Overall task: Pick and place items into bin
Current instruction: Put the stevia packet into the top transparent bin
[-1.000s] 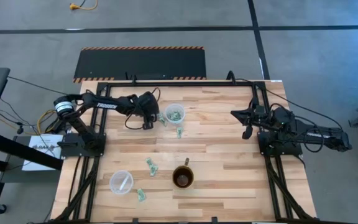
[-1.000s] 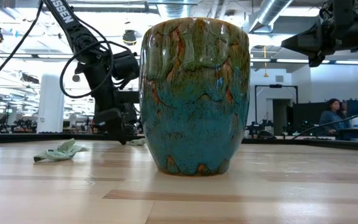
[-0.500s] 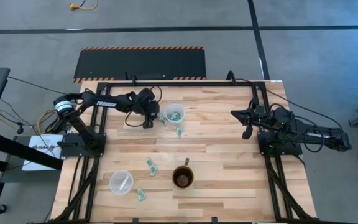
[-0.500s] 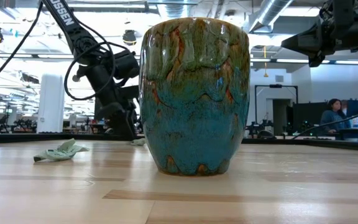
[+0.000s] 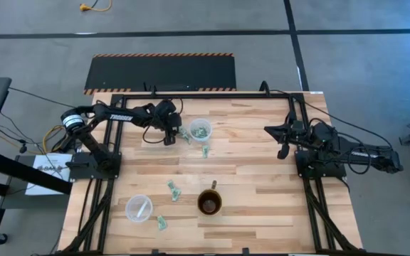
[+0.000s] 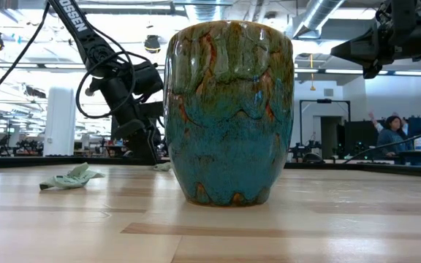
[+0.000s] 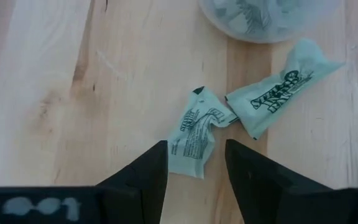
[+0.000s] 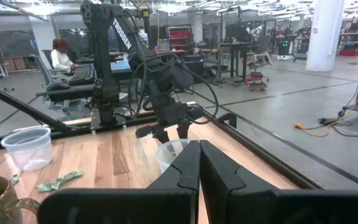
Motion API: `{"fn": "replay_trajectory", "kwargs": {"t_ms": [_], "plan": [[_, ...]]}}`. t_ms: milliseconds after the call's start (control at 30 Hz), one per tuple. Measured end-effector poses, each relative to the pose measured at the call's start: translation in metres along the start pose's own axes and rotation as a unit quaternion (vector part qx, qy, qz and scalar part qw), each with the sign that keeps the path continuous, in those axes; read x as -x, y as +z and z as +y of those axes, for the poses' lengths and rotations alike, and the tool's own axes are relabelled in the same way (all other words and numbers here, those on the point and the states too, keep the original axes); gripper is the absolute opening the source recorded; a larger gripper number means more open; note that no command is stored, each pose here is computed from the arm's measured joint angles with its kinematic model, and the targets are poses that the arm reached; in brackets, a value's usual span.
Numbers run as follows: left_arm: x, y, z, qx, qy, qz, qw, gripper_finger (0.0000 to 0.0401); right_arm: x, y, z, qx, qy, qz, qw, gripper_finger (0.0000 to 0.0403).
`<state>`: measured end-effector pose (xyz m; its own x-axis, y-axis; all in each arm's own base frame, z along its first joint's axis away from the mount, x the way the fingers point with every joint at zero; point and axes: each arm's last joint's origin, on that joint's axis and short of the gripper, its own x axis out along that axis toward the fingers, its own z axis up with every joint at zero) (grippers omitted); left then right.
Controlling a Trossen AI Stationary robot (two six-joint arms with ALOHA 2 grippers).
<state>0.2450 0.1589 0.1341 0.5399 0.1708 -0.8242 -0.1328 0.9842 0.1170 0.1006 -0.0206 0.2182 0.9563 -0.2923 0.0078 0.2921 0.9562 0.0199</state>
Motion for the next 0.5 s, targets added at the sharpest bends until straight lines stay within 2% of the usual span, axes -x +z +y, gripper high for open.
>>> {"fn": "replay_trajectory", "kwargs": {"t_ms": [267, 433, 500], "plan": [[-0.001, 0.0, 0.0, 0.018, 0.004, 0.003, 1.0, 0.0151, 0.0, 0.0, 0.0, 0.0, 0.0, 0.0, 1.0, 0.0], [-0.016, -0.006, 0.0, 0.029, -0.006, 0.025, 0.999, 0.0151, 0.0, 0.0, 0.0, 0.0, 0.0, 0.0, 1.0, 0.0], [-0.017, -0.005, -0.001, 0.022, 0.009, 0.039, 0.999, 0.0151, 0.0, 0.0, 0.0, 0.0, 0.0, 0.0, 1.0, 0.0]]}}
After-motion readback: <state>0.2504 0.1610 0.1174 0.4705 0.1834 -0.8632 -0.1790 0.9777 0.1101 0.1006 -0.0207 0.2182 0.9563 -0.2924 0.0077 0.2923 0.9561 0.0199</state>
